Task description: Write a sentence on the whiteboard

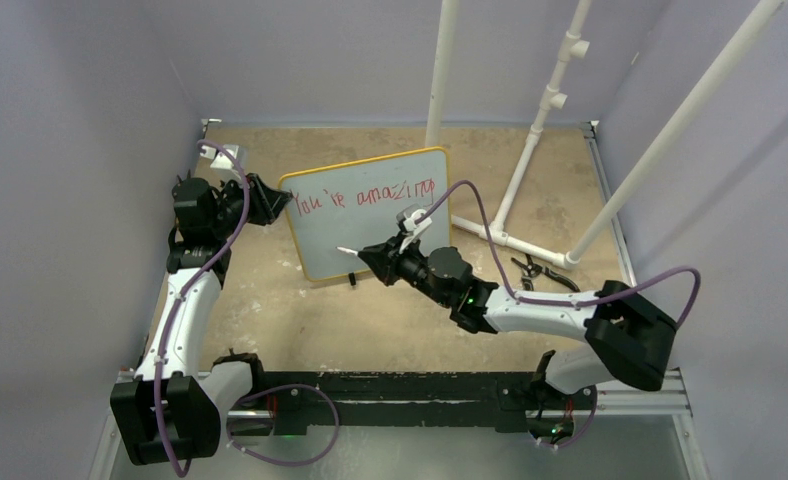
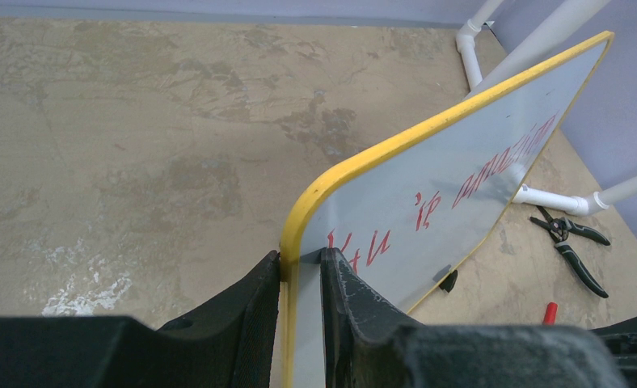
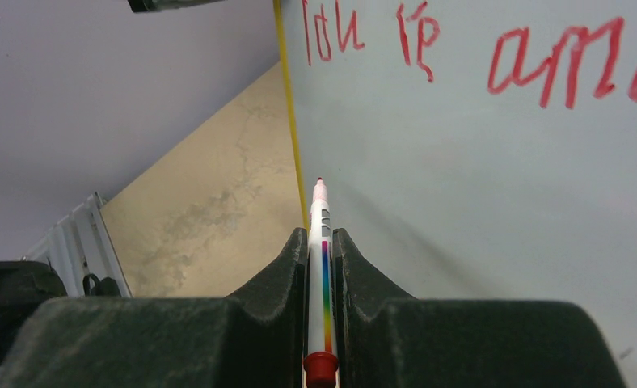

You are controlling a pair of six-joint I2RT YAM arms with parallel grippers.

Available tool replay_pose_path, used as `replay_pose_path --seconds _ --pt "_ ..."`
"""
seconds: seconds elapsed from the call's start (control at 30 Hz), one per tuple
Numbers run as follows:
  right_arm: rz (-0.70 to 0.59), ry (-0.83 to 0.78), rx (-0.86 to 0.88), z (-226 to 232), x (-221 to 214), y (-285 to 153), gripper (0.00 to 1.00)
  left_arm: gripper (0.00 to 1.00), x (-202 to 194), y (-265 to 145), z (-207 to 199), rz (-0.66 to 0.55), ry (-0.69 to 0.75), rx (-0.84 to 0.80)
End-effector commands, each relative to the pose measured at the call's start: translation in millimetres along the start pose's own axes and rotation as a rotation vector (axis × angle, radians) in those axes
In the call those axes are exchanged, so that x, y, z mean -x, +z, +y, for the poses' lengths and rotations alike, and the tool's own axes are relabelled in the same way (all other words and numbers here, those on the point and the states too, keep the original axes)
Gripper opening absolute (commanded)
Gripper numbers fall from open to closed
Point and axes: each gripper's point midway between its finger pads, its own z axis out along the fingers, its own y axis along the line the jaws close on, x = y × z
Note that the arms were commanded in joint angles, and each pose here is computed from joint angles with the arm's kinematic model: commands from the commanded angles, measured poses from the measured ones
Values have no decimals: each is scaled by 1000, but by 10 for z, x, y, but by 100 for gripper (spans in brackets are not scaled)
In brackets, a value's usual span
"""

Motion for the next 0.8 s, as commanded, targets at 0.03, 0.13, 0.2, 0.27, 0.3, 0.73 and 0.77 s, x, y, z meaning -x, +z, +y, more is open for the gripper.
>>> replay_pose_path --seconds 0.03,0.13,0.2,0.27,0.3,0.73,0.77 --pt "-156 -7 8 150 412 264 0 23 58 -19 -36 -34 23 -19" --pt "-138 -16 -11 110 316 366 0 23 55 -17 -38 -33 24 -20" --pt "-117 -25 -34 69 238 428 0 24 59 -16 -45 -34 24 -23" --pt "-104 -32 -56 28 192 466 0 23 54 -12 -44 -32 23 -24" --pt "-100 -34 -62 15 172 481 0 23 48 -9 -39 -30 21 -23" --pt "-45 -38 -214 -302 -56 447 0 23 38 -7 -39 -28 20 -25" --pt "-45 -39 -224 -324 -51 434 0 23 44 -8 -41 -30 21 -26"
